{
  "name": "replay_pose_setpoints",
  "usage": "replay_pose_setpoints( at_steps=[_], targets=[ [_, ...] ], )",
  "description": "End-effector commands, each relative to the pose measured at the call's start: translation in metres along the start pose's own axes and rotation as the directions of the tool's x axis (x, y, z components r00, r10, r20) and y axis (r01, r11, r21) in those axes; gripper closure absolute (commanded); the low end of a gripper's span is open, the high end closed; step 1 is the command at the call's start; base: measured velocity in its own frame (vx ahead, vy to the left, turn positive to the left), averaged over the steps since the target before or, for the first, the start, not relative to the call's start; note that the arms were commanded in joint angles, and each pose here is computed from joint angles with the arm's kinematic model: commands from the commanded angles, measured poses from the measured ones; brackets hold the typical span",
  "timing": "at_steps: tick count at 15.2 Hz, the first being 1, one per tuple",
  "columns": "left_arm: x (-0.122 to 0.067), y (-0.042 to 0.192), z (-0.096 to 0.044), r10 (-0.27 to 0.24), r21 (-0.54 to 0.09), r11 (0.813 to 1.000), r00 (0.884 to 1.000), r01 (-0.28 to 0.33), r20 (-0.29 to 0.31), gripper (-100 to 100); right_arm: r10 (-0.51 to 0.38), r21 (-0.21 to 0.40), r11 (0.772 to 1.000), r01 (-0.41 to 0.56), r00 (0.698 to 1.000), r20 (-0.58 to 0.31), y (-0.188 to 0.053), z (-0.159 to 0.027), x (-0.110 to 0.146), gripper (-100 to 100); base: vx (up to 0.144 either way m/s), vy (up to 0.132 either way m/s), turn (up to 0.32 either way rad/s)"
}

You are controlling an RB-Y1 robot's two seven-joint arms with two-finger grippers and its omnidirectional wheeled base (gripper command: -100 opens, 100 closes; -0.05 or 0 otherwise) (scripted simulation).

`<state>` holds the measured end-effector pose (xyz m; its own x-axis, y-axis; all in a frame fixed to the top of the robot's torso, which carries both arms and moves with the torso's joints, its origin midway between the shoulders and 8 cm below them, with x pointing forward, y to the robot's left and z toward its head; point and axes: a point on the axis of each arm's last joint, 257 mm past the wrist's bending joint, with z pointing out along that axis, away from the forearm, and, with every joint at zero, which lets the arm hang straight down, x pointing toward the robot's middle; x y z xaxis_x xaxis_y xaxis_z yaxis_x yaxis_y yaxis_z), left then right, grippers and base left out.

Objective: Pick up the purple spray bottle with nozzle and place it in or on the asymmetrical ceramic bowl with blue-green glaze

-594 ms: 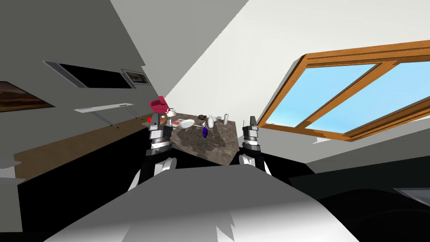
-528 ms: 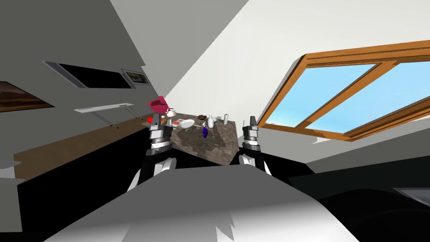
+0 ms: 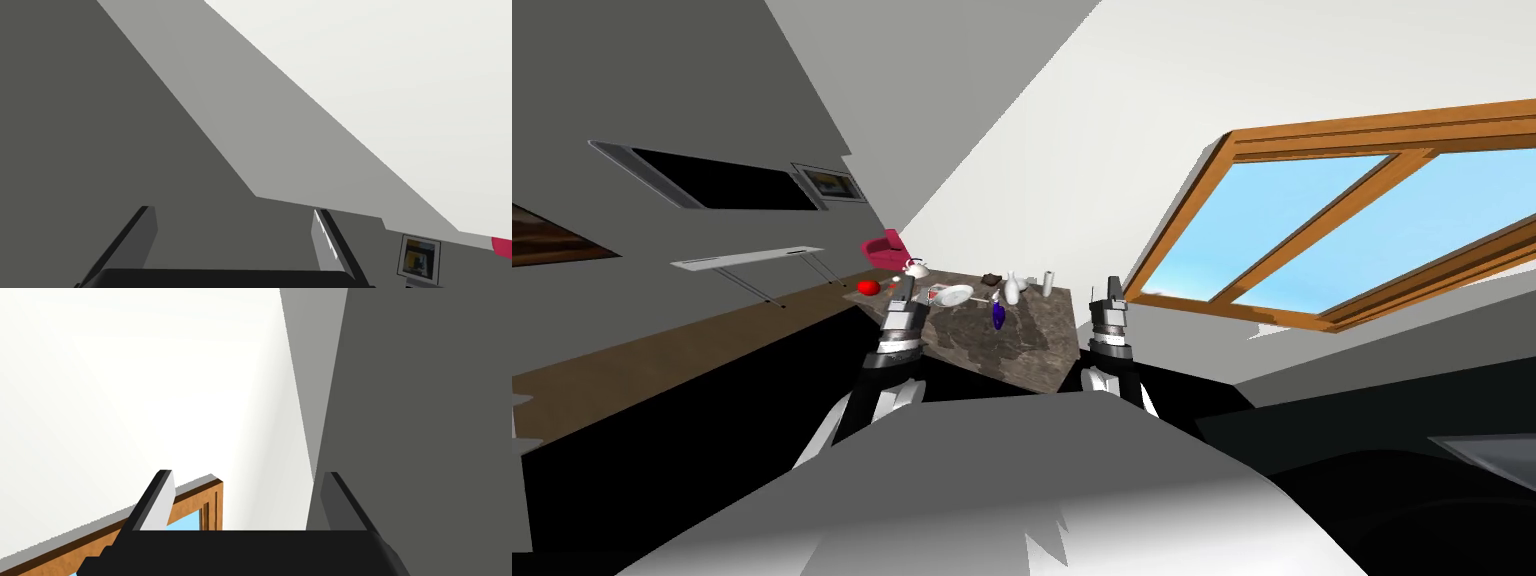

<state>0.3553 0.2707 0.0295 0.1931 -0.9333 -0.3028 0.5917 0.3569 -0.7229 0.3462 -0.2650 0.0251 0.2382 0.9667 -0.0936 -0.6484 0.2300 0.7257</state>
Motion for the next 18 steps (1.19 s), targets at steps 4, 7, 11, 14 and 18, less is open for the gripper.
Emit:
replay_pose_setpoints(
  at_steps=[4, 7, 11, 14, 18],
  targets=[
    [0.015, 0.021, -0.005, 0.082, -0.034, 0.996, 0.991, -0.086, -0.108, -100, 0.000, 0.000, 1.000, 0.000, 1.000, 0.000, 0.000, 0.000, 0.000, 0, -0.004, -0.022, -0.052],
    [0.023, 0.037, -0.010, 0.133, -0.054, 0.988, 0.976, -0.144, -0.172, -100, 0.000, 0.000, 1.000, 0.000, 1.000, 0.000, 0.000, 0.000, 0.000, 0, -0.012, -0.036, -0.067],
    [0.033, 0.064, -0.020, 0.214, -0.079, 0.967, 0.939, -0.243, -0.269, -100, 0.000, 0.000, 1.000, 0.000, 1.000, 0.000, 0.000, 0.000, 0.000, 0, -0.011, -0.055, -0.081],
    [0.038, 0.084, -0.028, 0.270, -0.092, 0.944, 0.904, -0.316, -0.332, -100, 0.000, 0.000, 1.000, 0.000, 1.000, 0.000, 0.000, 0.000, 0.000, 0, -0.013, -0.069, -0.087],
    [0.040, 0.117, -0.042, 0.351, -0.104, 0.897, 0.836, -0.429, -0.422, -100, 0.000, 0.000, 1.000, 0.000, 1.000, 0.000, 0.000, 0.000, 0.000, 0, -0.007, -0.077, -0.104]
  ],
)
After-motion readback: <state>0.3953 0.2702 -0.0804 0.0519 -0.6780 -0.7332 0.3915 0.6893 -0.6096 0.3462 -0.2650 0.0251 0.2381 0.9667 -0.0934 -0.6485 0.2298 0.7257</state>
